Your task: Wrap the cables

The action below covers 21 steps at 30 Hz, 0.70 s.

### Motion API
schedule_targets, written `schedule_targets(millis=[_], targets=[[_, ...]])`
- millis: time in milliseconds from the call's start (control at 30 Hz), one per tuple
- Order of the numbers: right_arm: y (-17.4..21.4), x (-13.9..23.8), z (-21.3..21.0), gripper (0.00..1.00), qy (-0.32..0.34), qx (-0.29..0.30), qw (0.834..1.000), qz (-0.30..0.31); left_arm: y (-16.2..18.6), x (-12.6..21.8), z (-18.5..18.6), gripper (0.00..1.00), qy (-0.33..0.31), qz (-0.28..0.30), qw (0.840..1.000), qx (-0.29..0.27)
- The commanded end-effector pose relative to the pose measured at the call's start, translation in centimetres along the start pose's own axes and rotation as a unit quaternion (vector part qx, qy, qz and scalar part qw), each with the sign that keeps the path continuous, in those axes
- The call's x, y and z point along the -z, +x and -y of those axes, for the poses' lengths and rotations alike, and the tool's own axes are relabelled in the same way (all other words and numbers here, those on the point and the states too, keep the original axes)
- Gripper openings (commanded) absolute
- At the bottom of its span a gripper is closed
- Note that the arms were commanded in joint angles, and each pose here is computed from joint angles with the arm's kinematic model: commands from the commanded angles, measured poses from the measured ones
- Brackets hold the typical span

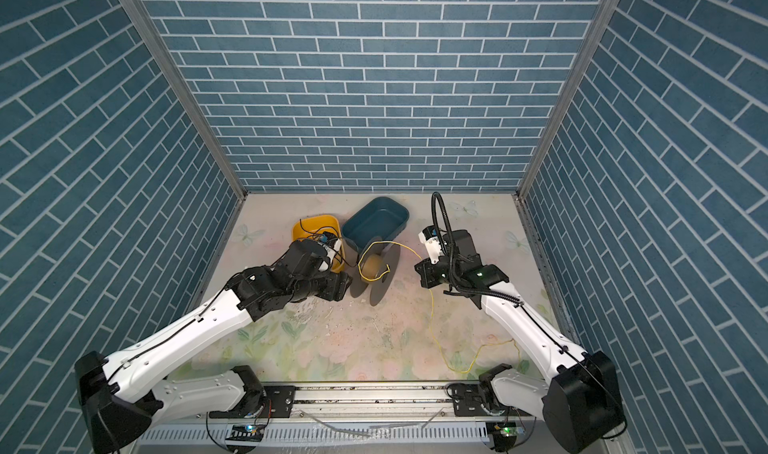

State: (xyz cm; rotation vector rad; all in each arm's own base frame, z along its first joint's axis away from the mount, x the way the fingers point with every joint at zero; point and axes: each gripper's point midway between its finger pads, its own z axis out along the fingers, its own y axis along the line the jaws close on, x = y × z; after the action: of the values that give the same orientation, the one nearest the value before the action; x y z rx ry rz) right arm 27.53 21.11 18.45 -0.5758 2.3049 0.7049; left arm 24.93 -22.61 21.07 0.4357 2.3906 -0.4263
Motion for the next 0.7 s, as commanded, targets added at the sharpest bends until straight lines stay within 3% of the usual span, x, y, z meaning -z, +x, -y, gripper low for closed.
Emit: schedule_targets(millis=[0,333,667], targets=[[-0.9,0.8,0.3,0.0,0.025,0.027,0.999,-0.005,-2.2,-0.3,1.0,0.75,0.019,0.03,0.999,-0.001],[-1.3,0.0,1.3,0.0,0.057,0.029,0.998,-0.011,-4.8,-2.9,3.0,0.68,0.042,0.044,0.998,-0.004],[-1.3,-0.6,1.4,0.0,0.089,0.041,0.995,-0.032,-5.0,-5.6,1.9,0.5,0.014,0.037,0.999,-0.003]])
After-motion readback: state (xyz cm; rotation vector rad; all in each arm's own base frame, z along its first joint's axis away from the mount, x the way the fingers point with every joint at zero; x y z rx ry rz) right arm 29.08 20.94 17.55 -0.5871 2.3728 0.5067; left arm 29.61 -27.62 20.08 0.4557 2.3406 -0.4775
